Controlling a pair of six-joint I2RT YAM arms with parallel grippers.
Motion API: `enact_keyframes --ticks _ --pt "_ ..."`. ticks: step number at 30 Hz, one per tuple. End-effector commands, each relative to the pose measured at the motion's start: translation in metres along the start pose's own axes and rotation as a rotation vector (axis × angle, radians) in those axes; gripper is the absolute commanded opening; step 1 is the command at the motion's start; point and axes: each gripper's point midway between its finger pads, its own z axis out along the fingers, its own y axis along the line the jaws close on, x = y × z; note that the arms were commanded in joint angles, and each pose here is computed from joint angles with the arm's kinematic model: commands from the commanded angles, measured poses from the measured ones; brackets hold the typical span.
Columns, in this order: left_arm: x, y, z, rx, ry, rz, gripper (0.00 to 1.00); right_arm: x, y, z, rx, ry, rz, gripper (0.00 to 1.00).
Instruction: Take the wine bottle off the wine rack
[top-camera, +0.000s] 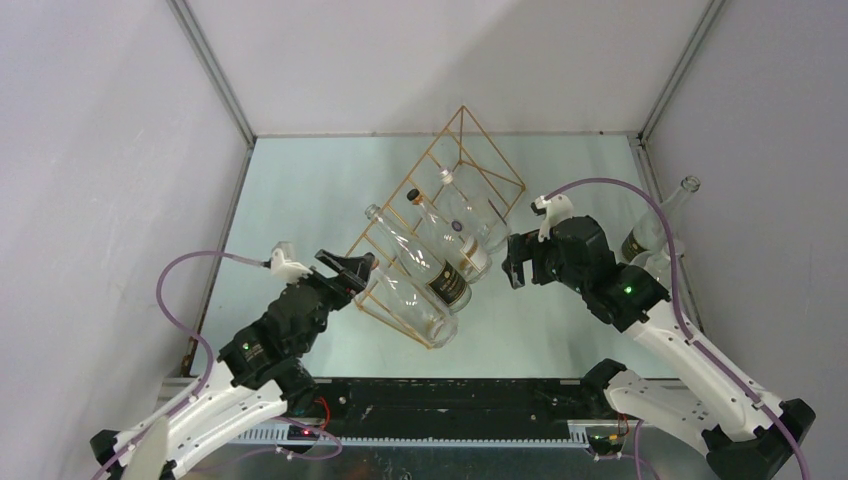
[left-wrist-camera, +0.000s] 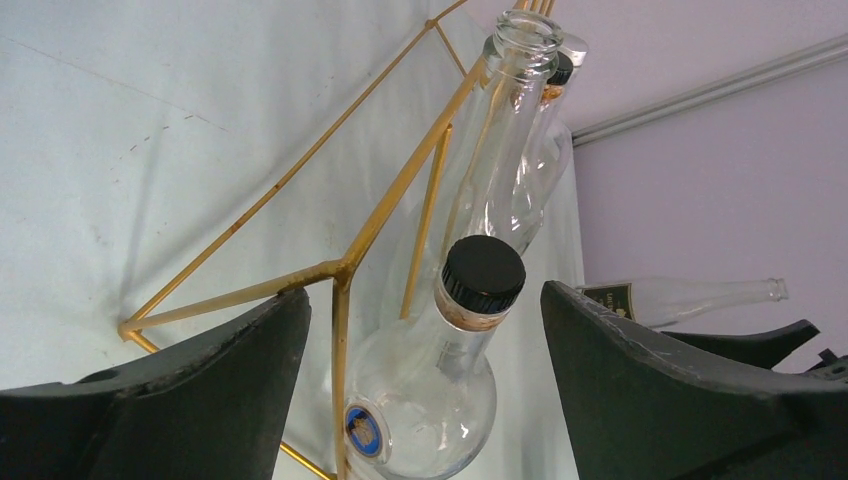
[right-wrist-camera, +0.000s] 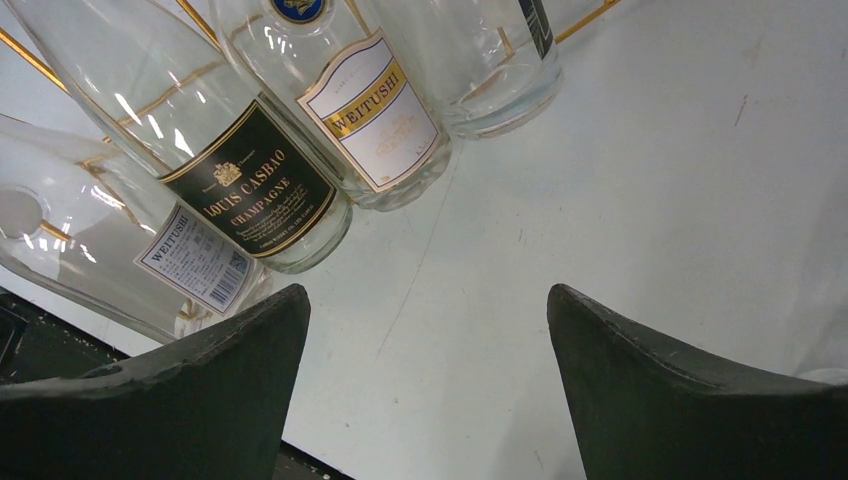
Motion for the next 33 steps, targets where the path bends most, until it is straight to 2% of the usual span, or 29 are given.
enact_keyframes --ticks 1,33 --pt "-0.015 -0.005 0.005 0.023 -0.071 -0.049 0.94 -0.005 -0.003 -0.003 0.014 -0.025 -0.018 0.91" --pt "-0.064 0.003 0.027 -0.016 -0.169 -0.016 0.95 0.004 -0.006 -0.004 0.024 0.011 -0.018 0.91"
